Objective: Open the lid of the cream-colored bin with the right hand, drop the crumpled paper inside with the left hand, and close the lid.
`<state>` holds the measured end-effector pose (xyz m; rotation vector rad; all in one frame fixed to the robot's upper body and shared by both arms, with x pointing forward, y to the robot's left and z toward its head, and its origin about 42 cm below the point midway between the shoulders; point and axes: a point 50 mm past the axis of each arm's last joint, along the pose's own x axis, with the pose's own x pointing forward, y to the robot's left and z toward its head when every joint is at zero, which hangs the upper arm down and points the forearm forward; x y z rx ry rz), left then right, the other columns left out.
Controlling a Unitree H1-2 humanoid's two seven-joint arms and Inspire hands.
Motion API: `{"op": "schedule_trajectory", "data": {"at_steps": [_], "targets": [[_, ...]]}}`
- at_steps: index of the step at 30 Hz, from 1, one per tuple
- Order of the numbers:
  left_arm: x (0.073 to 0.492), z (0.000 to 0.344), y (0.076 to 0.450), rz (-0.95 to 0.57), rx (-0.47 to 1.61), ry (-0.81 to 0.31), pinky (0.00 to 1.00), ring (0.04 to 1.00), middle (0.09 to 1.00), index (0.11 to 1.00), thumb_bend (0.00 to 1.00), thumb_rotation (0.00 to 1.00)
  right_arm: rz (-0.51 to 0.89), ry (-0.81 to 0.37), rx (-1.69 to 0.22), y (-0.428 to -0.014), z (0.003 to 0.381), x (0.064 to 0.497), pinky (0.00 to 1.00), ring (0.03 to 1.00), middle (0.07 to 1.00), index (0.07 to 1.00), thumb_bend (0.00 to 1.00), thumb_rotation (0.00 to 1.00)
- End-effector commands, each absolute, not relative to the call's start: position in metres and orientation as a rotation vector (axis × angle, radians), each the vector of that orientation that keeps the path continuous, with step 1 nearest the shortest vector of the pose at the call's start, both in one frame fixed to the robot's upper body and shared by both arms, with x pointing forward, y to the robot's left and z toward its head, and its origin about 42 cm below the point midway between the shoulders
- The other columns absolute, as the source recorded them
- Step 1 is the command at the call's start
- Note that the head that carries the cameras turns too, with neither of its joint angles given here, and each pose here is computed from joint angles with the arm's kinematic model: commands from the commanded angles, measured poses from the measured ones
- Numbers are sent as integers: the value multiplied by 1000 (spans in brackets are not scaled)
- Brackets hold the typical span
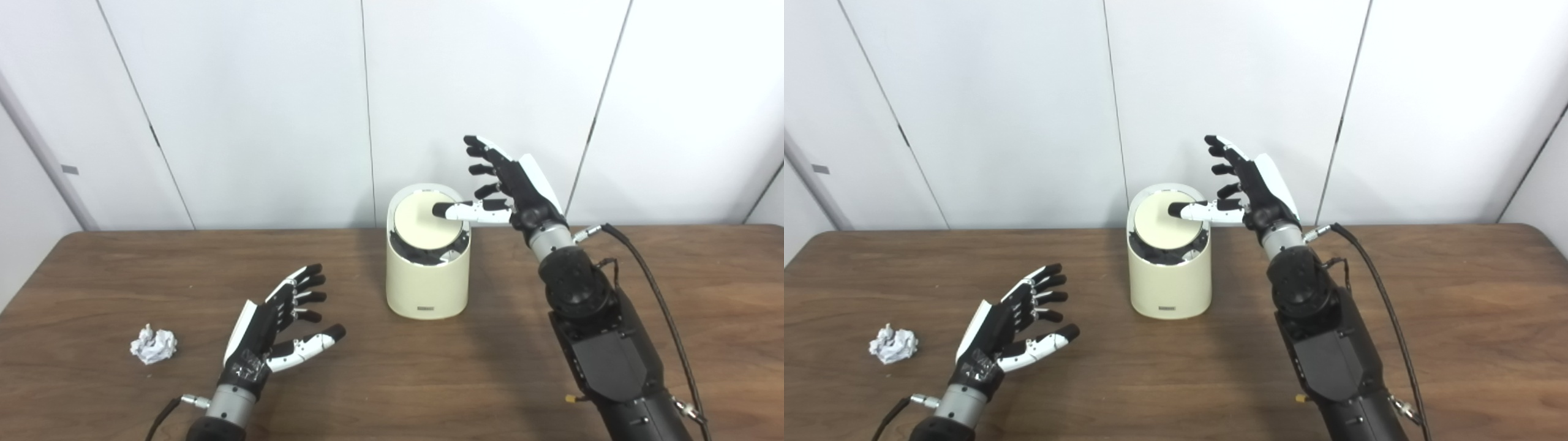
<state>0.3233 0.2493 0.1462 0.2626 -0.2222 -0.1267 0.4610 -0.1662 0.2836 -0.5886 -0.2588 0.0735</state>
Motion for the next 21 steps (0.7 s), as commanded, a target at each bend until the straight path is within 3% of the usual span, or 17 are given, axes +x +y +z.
{"op": "schedule_trajectory", "data": {"at_steps": [1,21], "targets": [[331,165,249,-129,273,-306,667,784,859,895,743,242,66,-388,-596,-161,316,465,571,805,897,889,905,278],[326,167,245,-133,250,-297,658,786,860,897,729,224,79,-347,-679,-148,307,468,606,811,901,891,965,339]]}}
